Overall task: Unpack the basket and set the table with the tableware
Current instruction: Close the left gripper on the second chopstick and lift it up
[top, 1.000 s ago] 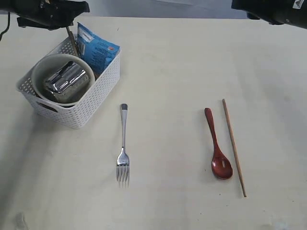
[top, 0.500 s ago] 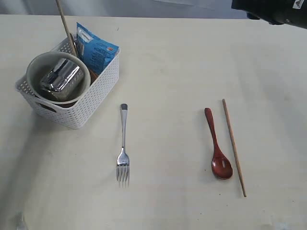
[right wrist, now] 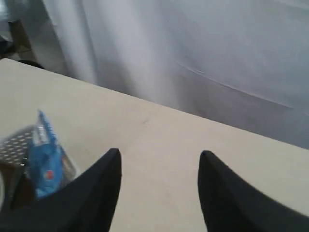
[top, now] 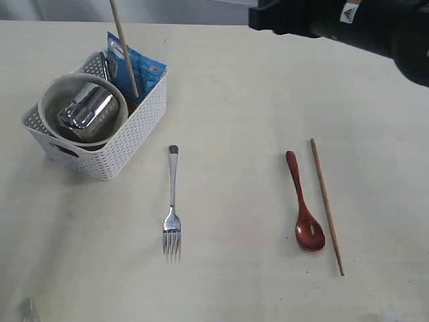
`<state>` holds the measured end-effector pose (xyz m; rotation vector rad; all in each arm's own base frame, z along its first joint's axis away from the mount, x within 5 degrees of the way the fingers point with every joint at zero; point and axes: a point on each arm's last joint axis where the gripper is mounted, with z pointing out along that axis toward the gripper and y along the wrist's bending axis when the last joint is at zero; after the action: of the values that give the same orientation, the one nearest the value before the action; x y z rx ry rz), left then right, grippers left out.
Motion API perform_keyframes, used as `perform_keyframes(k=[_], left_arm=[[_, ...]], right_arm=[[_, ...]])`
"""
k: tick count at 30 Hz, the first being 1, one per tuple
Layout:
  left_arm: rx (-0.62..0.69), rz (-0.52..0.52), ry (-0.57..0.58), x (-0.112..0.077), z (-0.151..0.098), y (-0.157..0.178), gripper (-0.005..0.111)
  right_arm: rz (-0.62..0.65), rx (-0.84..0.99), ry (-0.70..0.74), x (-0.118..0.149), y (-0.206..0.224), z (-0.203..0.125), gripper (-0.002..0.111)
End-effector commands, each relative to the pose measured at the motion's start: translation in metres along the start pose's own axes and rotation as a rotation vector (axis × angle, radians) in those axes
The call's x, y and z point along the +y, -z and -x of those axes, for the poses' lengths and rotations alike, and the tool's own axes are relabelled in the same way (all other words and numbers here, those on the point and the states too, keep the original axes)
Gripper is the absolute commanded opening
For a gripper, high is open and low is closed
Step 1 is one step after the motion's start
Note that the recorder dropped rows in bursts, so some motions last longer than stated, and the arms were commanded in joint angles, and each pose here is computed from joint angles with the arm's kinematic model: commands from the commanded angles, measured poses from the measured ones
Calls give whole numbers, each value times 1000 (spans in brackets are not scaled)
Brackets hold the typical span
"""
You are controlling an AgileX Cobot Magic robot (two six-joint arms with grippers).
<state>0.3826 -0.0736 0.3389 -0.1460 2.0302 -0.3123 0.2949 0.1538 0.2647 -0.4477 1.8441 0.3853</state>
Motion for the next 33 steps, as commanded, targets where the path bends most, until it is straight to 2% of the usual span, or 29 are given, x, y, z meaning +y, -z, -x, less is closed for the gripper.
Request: perform_keyframes(k=[1, 3, 6, 11, 14, 20, 26, 33], left_arm=[[6, -50, -31, -22, -1, 16, 0], [14, -82, -35, -35, -2, 25, 0], [18, -134, -49, -54, -4, 39, 0], [4, -215, -123, -80, -6, 59, 0], [-1, -252, -162, -91, -9, 67, 0], [5, -292, -185, -105, -14, 74, 0], [6, -324, -217, -115, -18, 78, 0], [-19, -320, -321, -115, -17, 79, 0]], right_arm=[[123, -64, 55, 38, 0, 6, 48], [157, -67, 86, 51, 1, 5, 48], [172, -65, 90, 55, -3, 1, 48], [201, -65, 110, 60, -15, -10, 61], [233, -74, 110, 70, -20, -16, 63], [286, -102, 127, 85, -18, -16, 63], [288, -114, 125, 86, -18, -15, 63], [232, -99, 173, 80, -5, -4, 63]])
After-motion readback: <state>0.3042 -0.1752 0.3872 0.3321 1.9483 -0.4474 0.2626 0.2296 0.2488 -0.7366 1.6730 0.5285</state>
